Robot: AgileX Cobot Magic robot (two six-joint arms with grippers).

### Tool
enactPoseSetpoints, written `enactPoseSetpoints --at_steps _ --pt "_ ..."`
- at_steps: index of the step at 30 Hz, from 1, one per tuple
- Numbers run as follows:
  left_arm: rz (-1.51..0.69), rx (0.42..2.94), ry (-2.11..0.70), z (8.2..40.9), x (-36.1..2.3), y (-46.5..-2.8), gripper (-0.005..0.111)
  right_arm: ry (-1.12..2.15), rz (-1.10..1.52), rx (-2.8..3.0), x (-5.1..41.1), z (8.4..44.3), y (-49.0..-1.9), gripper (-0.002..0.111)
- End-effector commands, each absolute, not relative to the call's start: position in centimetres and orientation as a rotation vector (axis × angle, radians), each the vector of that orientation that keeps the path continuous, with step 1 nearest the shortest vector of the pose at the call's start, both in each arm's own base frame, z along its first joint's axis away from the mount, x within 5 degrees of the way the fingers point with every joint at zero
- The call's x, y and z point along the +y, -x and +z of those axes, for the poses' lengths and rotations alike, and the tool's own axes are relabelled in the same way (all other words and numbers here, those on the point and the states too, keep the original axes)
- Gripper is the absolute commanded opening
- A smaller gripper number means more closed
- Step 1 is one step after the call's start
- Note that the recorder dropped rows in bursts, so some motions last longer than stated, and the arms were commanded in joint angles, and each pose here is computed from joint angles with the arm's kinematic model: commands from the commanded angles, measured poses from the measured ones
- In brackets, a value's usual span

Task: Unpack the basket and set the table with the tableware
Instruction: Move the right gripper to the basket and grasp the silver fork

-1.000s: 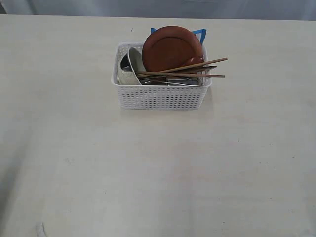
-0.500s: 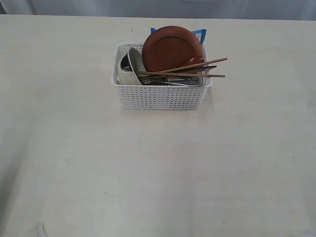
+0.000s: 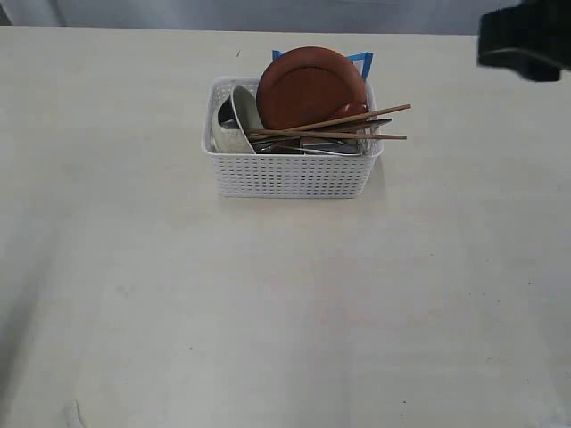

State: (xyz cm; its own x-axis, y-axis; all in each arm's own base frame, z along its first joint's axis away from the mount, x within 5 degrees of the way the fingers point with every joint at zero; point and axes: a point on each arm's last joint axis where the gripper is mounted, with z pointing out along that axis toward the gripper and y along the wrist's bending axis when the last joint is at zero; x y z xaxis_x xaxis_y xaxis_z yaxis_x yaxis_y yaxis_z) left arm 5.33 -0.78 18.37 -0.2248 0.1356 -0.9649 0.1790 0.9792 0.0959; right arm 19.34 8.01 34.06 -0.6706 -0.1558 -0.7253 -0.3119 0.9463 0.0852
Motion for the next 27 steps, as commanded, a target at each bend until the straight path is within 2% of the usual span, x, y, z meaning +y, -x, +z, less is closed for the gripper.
enactPoseSetpoints --at_steps 1,8,20,27 --pt "-0.041 1.798 -0.228 18.4 -0.8 -5.3 0.000 0.651 0.271 2.609 11.3 32.1 -22.1 0.045" --pt "-0.041 1.798 -0.228 18.4 -0.8 -5.3 0.000 0.981 0.343 2.797 15.5 28.2 -25.4 0.045" --pt "-0.041 1.798 -0.228 18.4 -0.8 -5.3 0.000 0.972 0.239 2.733 17.3 23.7 -29.2 0.045" --pt "-0.041 1.798 -0.228 18.4 -0.8 -5.3 0.000 0.959 0.198 2.667 17.6 23.0 -30.2 0.045"
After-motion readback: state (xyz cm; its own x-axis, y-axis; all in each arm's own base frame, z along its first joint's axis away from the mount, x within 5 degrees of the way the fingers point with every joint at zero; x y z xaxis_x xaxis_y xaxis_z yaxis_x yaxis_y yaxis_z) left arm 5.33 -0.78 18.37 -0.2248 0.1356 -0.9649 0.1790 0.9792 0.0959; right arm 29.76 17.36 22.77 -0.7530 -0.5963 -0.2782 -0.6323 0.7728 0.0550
